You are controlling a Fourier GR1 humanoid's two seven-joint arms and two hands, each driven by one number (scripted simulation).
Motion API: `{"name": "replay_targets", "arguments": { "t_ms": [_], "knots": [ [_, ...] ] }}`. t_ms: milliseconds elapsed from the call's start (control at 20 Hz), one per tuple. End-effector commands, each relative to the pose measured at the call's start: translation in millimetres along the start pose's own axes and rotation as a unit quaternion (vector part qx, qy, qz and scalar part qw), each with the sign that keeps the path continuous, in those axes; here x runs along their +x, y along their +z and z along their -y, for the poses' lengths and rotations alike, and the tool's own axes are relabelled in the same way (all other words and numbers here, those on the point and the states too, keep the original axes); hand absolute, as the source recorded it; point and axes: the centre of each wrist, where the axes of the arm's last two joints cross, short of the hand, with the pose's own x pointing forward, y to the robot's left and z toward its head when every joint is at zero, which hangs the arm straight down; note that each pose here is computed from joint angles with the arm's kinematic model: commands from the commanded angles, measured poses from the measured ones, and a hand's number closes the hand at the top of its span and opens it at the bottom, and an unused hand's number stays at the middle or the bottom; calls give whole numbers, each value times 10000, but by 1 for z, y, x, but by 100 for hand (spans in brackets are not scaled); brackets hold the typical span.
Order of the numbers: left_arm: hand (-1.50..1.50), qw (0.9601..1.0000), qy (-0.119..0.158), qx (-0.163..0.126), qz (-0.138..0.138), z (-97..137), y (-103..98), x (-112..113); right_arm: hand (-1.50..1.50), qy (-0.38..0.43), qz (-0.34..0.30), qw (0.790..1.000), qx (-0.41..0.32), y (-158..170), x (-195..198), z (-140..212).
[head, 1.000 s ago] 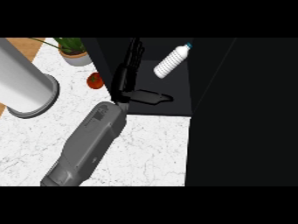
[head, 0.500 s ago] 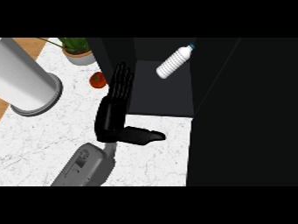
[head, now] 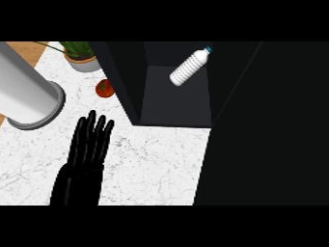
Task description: Pick up the bottled water, place it into the cabinet and close the cabinet
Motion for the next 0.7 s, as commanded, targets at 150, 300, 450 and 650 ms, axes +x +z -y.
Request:
{"name": "replay_targets", "arguments": {
  "t_ms": [150, 300, 450, 650],
  "knots": [
    [-150, 9987, -233, 349, 300, -20, 45, 59, 150, 125, -108, 9926, 1205, -8, 26, -15],
    [-150, 9983, -223, 405, 347, -40, 55, 82, 150, 191, 78, 9902, 1381, -11, 32, -40],
    [-150, 9983, -204, 466, 277, -50, 72, 96, 150, 314, 128, 9886, 1465, -14, 30, -46],
    [-150, 9982, -43, 498, 343, -50, 86, 104, 150, 448, 194, 9862, 1582, -28, 50, -62]
  ]
}}
